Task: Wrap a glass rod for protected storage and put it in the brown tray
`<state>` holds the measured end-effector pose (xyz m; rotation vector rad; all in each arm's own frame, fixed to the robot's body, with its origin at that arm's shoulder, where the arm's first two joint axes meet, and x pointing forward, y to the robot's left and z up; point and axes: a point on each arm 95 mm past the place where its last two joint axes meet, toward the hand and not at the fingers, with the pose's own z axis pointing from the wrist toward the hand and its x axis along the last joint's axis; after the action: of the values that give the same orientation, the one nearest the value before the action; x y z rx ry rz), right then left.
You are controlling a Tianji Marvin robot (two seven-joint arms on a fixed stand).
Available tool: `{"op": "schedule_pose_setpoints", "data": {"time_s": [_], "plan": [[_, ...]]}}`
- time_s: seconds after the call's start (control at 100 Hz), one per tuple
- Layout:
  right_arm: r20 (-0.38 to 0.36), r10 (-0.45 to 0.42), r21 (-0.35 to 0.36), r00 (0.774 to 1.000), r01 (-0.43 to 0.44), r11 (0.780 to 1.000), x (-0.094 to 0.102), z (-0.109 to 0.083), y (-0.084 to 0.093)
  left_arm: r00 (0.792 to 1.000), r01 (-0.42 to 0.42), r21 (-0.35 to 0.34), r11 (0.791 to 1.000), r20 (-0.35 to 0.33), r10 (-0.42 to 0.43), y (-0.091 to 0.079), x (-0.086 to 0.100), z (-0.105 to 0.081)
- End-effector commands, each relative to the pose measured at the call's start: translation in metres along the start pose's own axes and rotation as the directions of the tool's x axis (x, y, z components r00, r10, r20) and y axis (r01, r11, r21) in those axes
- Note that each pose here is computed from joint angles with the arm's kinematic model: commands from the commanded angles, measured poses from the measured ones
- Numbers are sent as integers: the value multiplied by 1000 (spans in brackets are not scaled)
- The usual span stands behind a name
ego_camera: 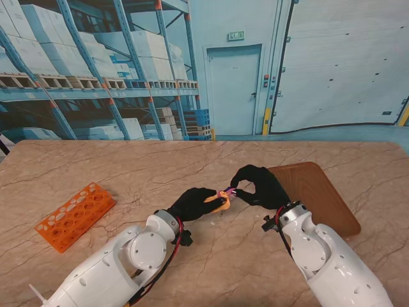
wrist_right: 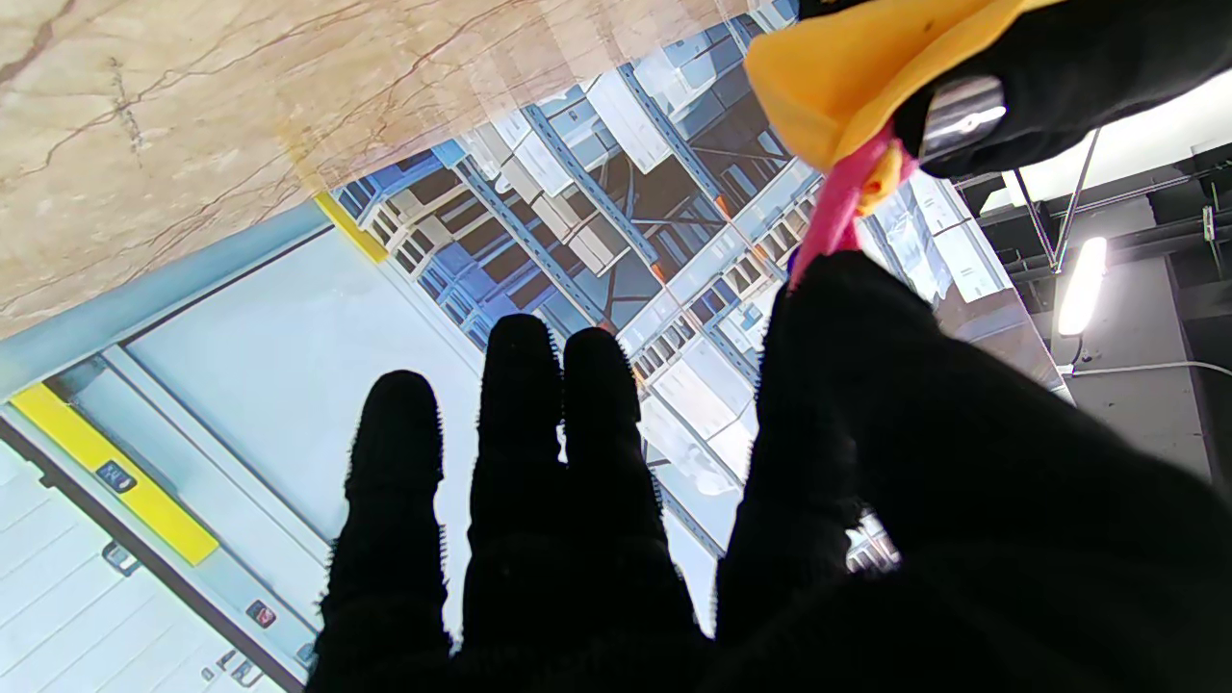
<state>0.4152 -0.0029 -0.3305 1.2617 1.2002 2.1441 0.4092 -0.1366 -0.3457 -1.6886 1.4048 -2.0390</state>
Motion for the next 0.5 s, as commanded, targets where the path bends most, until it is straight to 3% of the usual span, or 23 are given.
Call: {"op": "schedule_pose_setpoints", "data": {"time_s": [0.0,0.49], "plan": [[-13,6,-11,1000,-6,1000,3,4,2,1000,8,-10,1000,13,-8,4,-1,-1],[-13,14,4,1000,-14,1000,2,9,1,1000,12,-15,1000,10,-11,5,-1,-1]]}}
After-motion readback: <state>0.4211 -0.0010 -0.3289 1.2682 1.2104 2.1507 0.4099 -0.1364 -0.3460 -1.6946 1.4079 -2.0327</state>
